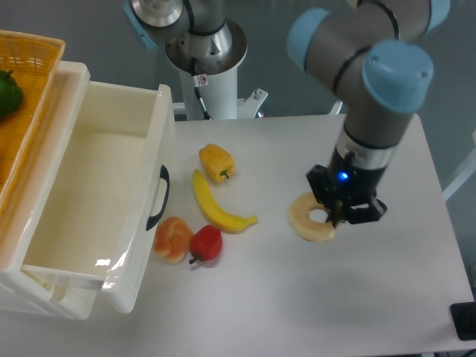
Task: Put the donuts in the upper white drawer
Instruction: 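Lower the gripper onto the tan donut and close on its ring, then lift the donut and carry it over the open white drawer, then lower the donut into the drawer and open the gripper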
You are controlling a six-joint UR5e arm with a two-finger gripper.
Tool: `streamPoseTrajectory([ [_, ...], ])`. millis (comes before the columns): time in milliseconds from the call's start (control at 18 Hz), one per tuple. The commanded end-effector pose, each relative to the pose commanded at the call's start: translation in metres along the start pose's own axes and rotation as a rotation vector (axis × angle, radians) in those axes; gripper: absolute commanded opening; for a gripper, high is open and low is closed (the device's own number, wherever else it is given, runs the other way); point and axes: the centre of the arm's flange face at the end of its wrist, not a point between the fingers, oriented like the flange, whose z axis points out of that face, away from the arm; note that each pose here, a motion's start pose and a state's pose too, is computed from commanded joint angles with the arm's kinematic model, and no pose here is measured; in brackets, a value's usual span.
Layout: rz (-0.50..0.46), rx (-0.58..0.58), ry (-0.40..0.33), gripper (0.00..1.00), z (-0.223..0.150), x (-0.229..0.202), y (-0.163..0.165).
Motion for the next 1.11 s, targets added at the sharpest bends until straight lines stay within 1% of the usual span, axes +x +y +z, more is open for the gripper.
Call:
streamPoseTrajectory([
  [111,-0.041,0.056,0.021,0.00,-0.011,0.024,-0.015],
  [222,-0.041,0.083,0.024,0.00,-0.027,0.051,-0.021],
  [333,-0.043,0.094,0.036,0.00,-0.031,0.070,-0.025],
  [500,-0.043,0.093,0.064,0.00,-0.025,0.104,-0.047],
  [611,-0.051,0.099,0.066,0.00,-0.031,0.123,-0.057],
  [833,-0.018,0.090,0.100,0.00,-0.020,0.162,-0.078],
  [944,0.014,0.077,0.130,0.00,-0.003,0.183,-0.087],
  [1056,0.038,0.087,0.125,0.00,0.006,0.194,-0.096],
  [1111,0.034,0.084,0.129,0.00,0.009,0.200,-0.099],
])
